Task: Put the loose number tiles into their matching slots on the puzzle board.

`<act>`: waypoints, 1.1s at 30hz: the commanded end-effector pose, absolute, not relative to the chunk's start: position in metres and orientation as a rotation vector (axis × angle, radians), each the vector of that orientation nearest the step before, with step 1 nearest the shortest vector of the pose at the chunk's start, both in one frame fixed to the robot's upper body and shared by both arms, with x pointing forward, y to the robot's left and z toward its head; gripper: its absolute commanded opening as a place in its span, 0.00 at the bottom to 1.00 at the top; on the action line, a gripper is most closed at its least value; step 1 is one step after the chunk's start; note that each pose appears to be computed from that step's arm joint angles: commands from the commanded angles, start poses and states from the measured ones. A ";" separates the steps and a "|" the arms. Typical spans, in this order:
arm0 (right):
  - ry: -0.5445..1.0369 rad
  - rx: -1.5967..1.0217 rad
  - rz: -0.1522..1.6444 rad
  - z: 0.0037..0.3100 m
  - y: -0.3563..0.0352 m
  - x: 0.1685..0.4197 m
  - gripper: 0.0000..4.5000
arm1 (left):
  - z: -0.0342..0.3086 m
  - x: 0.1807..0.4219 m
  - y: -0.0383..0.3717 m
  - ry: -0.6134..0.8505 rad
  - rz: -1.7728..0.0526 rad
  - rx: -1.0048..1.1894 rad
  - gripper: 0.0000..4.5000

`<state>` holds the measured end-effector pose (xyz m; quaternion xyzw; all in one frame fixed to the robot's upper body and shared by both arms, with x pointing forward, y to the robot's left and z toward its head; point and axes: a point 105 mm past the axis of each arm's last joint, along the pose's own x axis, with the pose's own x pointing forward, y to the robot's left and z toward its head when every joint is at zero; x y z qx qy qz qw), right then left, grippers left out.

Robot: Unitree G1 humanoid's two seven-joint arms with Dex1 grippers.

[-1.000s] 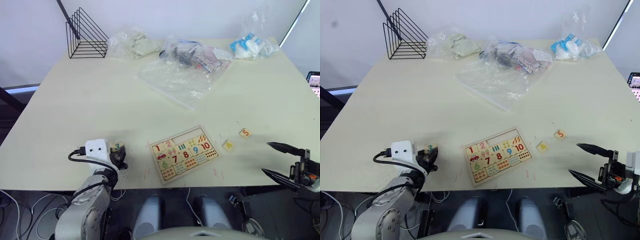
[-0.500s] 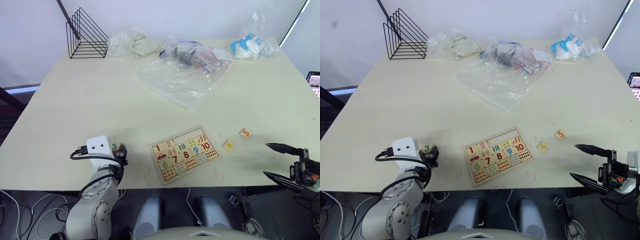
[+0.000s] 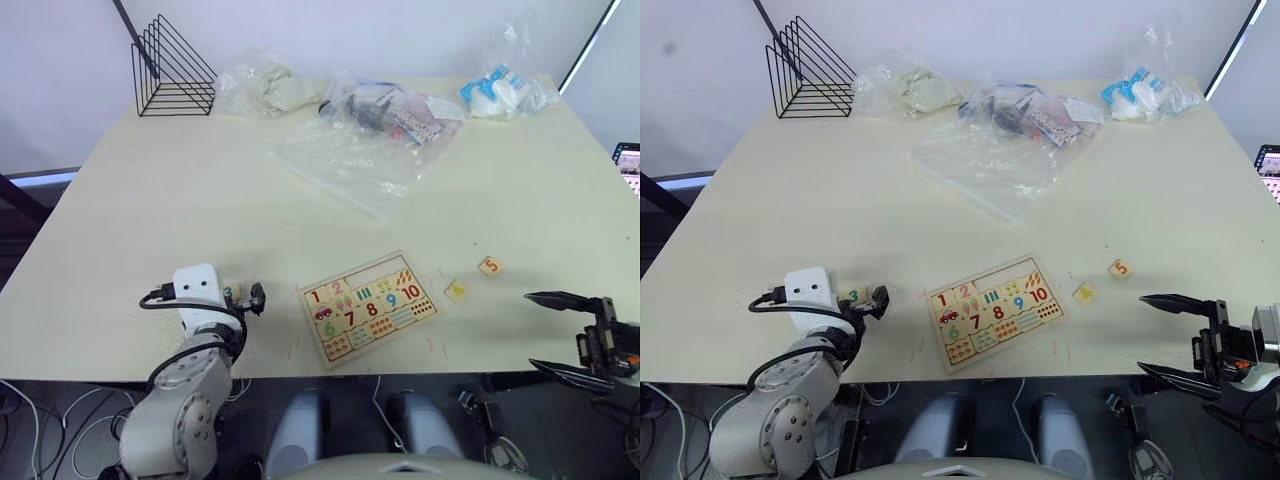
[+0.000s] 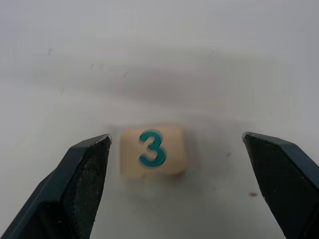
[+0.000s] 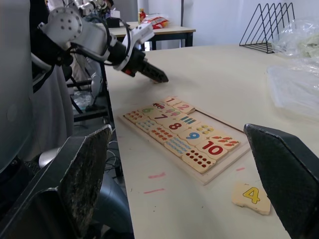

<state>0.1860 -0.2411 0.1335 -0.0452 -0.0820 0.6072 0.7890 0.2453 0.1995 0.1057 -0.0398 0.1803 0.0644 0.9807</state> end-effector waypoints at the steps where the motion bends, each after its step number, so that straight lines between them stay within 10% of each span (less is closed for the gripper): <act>1: -0.210 -0.126 1.322 0.140 -0.240 0.185 1.00 | 0.128 0.240 0.194 0.270 0.026 -0.054 1.00; 33: -0.256 -0.132 1.294 0.136 -0.232 0.193 1.00 | 0.116 0.260 0.294 0.272 -1.171 0.494 1.00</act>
